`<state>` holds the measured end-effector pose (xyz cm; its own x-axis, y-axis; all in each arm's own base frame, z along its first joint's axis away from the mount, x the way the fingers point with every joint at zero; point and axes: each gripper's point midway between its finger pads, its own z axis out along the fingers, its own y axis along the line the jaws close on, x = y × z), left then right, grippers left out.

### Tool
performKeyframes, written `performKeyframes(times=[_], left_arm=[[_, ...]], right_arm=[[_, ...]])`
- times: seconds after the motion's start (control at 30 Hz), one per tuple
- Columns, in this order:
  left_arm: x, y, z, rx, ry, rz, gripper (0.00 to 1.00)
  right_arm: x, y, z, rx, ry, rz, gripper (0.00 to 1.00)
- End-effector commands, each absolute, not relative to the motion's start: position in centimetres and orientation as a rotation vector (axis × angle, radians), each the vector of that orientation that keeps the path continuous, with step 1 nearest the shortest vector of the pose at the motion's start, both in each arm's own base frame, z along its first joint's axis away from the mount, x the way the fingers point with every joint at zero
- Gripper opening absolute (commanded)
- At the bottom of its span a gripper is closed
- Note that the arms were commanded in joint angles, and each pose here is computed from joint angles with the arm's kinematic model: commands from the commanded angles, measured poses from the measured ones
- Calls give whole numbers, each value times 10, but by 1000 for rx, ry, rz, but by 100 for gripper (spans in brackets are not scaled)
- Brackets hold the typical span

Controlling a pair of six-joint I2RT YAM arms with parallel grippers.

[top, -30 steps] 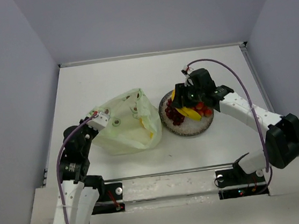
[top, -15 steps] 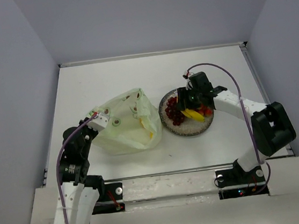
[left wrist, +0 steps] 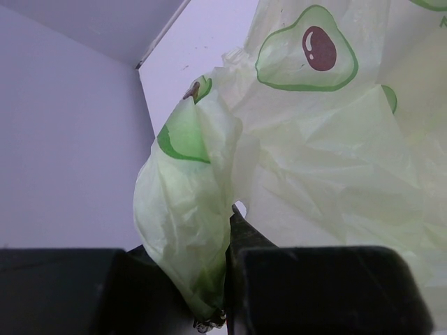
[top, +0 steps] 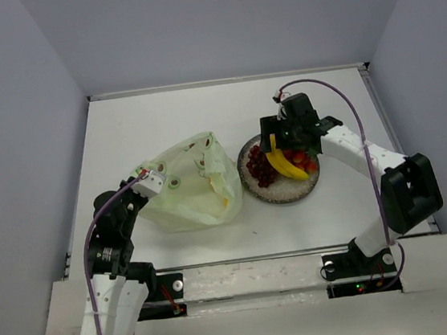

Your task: Take the fake fruits out of the plastic bag

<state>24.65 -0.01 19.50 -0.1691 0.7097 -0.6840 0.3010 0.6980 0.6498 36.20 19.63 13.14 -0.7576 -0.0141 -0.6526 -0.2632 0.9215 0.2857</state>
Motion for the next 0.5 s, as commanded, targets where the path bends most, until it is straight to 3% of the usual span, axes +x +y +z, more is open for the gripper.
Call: performKeyframes(times=[0.0,0.27,0.37,0.47], left_arm=[[248,-5,210,807,1697,435,23],[247,-8,210,809,1691,412,23],[247,-9,209,811,1688,406,24],[246,-9,208,807,1691,402,24]], right_arm=[[382,191,197,-199,2253,417,89],[395,179,285,-157,2102,351,92],[384,216,320,-246,2037,504,87],[333,299,336,-527,1977,645,81]])
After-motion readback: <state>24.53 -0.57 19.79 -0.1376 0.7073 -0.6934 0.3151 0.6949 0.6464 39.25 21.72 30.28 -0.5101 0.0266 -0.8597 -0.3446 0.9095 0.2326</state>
